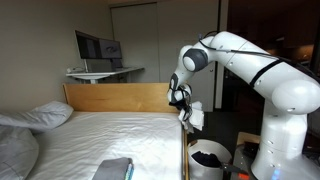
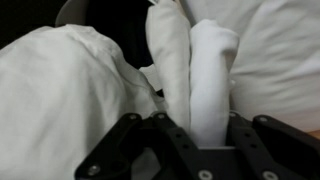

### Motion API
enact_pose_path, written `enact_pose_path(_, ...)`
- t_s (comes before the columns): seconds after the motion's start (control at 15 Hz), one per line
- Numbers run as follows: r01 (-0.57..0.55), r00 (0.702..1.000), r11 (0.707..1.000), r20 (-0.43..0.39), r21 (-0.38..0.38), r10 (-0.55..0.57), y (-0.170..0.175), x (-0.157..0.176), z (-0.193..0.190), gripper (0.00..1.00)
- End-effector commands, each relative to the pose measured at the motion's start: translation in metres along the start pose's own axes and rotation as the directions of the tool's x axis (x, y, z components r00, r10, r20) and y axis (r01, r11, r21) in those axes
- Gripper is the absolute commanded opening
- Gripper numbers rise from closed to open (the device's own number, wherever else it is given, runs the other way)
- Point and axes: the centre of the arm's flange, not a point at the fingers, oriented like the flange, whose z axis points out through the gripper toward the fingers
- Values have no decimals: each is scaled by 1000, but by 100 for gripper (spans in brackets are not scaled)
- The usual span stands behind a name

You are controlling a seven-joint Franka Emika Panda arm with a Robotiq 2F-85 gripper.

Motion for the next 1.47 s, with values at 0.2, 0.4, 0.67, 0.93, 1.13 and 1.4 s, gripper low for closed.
enact_pose_path(0.2,-173,984,974,-65,-146,165,2,60,38,12)
enact_pose_path(0.4,-238,971,952,-72,-195,228,11,81,52,12)
enact_pose_path(0.67,-320,947,914,-85,-249,308,25,109,71,12)
enact_pose_path(0.93,-378,925,874,-88,-305,369,43,131,89,12)
enact_pose_path(1.13,-411,909,844,-87,-344,407,58,141,102,12)
enact_pose_path(1.4,-448,889,812,-87,-373,450,71,152,113,12)
